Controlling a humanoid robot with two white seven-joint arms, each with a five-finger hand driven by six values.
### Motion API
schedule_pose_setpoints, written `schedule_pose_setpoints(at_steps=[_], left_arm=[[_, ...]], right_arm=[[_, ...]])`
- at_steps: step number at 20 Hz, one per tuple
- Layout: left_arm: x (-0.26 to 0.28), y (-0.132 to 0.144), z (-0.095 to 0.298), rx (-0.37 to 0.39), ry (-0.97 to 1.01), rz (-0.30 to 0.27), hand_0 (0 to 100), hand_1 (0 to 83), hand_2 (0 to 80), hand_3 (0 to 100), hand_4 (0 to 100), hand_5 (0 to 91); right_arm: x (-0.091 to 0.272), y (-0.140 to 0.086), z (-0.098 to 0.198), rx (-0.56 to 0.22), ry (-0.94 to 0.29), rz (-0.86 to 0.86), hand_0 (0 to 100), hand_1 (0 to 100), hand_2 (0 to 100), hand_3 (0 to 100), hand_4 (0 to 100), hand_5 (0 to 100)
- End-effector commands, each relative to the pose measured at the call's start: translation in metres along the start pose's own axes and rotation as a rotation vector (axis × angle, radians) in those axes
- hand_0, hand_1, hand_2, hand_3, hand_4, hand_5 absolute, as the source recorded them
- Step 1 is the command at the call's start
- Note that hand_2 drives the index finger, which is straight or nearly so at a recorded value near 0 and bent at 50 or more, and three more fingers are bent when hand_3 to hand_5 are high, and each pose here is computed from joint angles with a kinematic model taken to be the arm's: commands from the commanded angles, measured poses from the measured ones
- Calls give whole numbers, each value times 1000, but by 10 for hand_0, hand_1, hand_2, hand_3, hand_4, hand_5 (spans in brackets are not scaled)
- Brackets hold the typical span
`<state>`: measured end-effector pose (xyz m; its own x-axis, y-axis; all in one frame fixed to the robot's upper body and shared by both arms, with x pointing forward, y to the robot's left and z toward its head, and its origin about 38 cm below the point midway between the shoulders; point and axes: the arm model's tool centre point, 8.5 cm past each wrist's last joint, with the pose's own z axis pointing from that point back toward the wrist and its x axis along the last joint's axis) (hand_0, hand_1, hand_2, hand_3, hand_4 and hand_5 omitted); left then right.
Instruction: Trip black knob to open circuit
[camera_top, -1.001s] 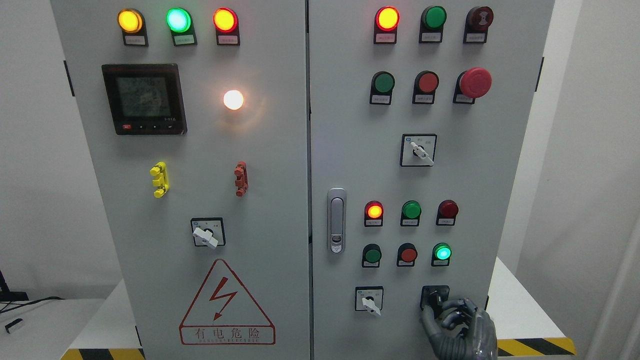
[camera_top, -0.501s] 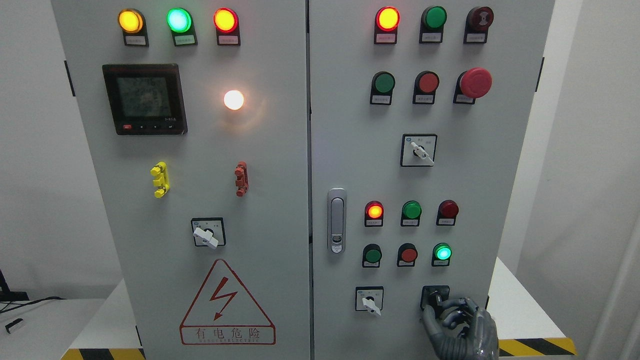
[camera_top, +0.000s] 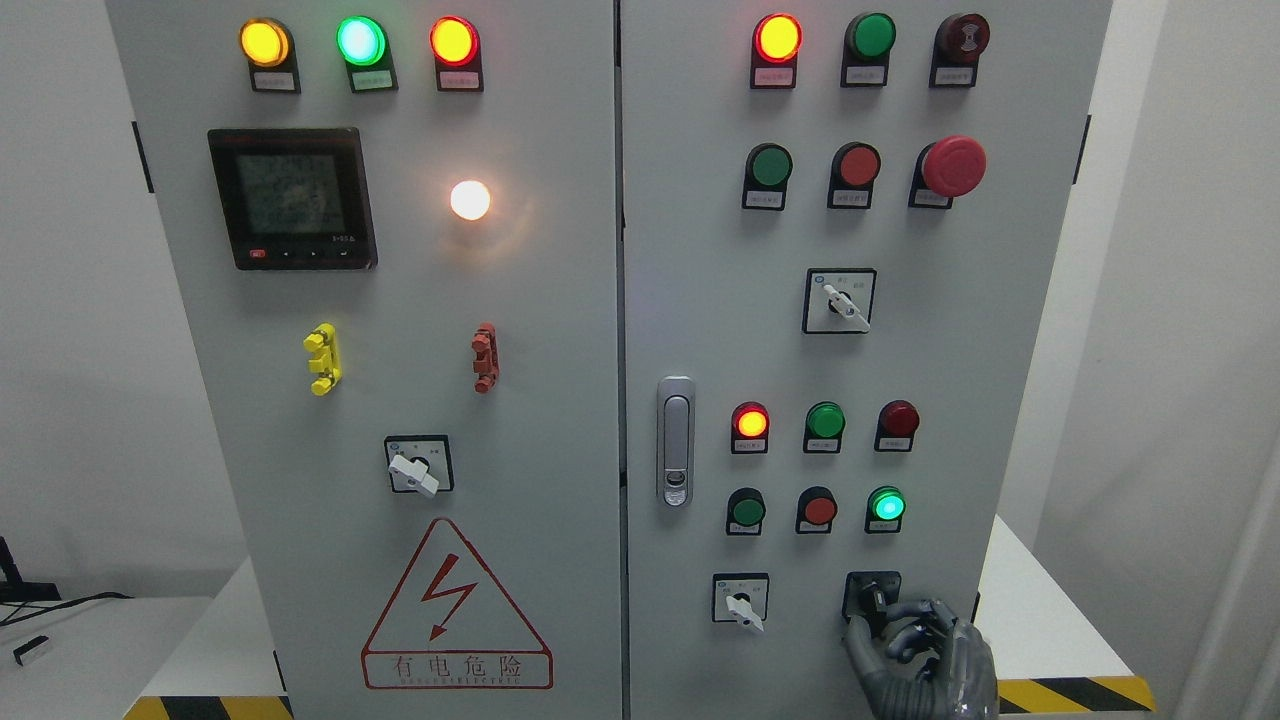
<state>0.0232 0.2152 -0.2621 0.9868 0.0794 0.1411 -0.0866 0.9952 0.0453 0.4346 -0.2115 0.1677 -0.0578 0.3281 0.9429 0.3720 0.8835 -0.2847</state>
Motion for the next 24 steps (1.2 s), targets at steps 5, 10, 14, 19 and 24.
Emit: schedule_pose_setpoints(at_steps=[5, 10, 14, 19, 24], left_arm=[[0, 0, 0, -5, -2, -30, 120, 389, 0, 0, 0, 0], [0, 0, 0, -5, 0, -30, 120, 389, 0, 0, 0, 0], [0, 0, 0, -5, -2, -30, 120, 389, 0, 0, 0, 0], [0, -1, 0, -7, -2, -30, 120, 389, 0, 0, 0, 0], [0, -1, 0, -7, -2, -30, 120, 389, 0, 0, 0, 0]], right_arm=[[-2, -1, 0, -5, 6, 2, 178, 844, 527, 847, 829, 923], [-4, -4, -1, -11, 10, 0, 0, 842, 544, 861, 832, 924], [-4, -4, -1, -12, 10, 2, 0, 849, 544, 861, 834, 926], [-6, -9, -2, -23, 14, 4, 0, 849, 543, 862, 835, 926], [-9, -13, -2, -33, 14, 2, 0, 840, 543, 864, 836, 926]])
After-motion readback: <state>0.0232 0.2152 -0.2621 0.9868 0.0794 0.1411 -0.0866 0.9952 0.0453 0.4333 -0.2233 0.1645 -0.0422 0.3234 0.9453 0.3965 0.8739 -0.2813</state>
